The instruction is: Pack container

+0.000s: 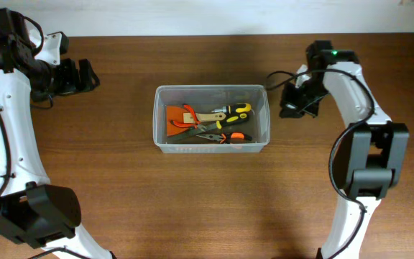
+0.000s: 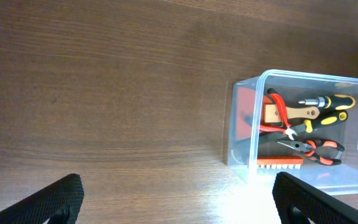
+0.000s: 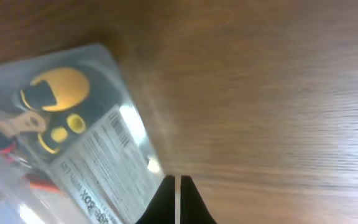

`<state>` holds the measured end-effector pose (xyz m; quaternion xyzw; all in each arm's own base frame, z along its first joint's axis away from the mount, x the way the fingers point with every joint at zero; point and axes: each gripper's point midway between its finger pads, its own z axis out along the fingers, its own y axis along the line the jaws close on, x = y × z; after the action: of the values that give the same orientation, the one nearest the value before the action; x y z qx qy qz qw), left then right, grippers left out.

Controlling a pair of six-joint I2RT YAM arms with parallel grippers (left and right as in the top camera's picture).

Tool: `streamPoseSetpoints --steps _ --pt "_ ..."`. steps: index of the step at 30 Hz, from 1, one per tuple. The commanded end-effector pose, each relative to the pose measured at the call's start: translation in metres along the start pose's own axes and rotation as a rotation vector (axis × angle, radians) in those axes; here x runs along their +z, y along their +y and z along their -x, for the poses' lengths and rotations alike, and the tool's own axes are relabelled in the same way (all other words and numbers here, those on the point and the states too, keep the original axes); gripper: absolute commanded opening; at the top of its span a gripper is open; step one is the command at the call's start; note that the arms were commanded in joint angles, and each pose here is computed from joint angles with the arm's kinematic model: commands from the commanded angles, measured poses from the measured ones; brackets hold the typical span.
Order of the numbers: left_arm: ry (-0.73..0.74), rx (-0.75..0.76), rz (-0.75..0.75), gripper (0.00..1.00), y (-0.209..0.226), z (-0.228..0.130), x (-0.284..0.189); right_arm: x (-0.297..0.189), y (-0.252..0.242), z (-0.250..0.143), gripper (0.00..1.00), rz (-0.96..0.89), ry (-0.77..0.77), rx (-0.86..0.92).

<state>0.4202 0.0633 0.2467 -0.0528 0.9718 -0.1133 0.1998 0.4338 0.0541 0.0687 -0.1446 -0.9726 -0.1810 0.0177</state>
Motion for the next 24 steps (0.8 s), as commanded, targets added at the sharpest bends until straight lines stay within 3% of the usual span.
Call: streamPoseSetpoints --steps 1,8,14,19,20,21,22,24 --pt "0.017 -0.017 -0.005 0.99 0.002 -0.003 0.005 -0.092 0.025 0.015 0.04 -0.028 -0.24 -0.158" --pt "0.017 -0.017 -0.005 0.99 0.002 -0.003 0.005 -0.254 0.096 -0.027 0.04 -0.074 -0.654 -0.421" --pt "0.017 -0.017 -0.005 0.99 0.002 -0.003 0.005 -0.368 0.152 -0.123 0.04 -0.031 -1.008 -0.582" --pt "0.017 -0.017 -0.005 0.99 0.002 -0.003 0.005 -0.424 0.151 -0.199 0.06 0.0 -1.195 -0.634" --pt "0.017 -0.017 -0.005 0.99 0.002 -0.003 0.005 -0.431 0.147 -0.212 0.15 0.017 -1.21 -0.644" --pt "0.017 -0.017 -0.005 0.99 0.002 -0.003 0.005 -0.435 0.143 -0.224 0.76 0.035 -1.217 -0.658" --pt "0.017 -0.017 -0.005 0.99 0.002 -0.003 0.005 -0.44 0.138 -0.235 0.99 0.052 -1.228 -0.666" --pt "0.017 -0.017 -0.005 0.99 0.002 -0.003 0.005 -0.45 0.125 -0.254 0.99 0.072 -1.25 -0.67"
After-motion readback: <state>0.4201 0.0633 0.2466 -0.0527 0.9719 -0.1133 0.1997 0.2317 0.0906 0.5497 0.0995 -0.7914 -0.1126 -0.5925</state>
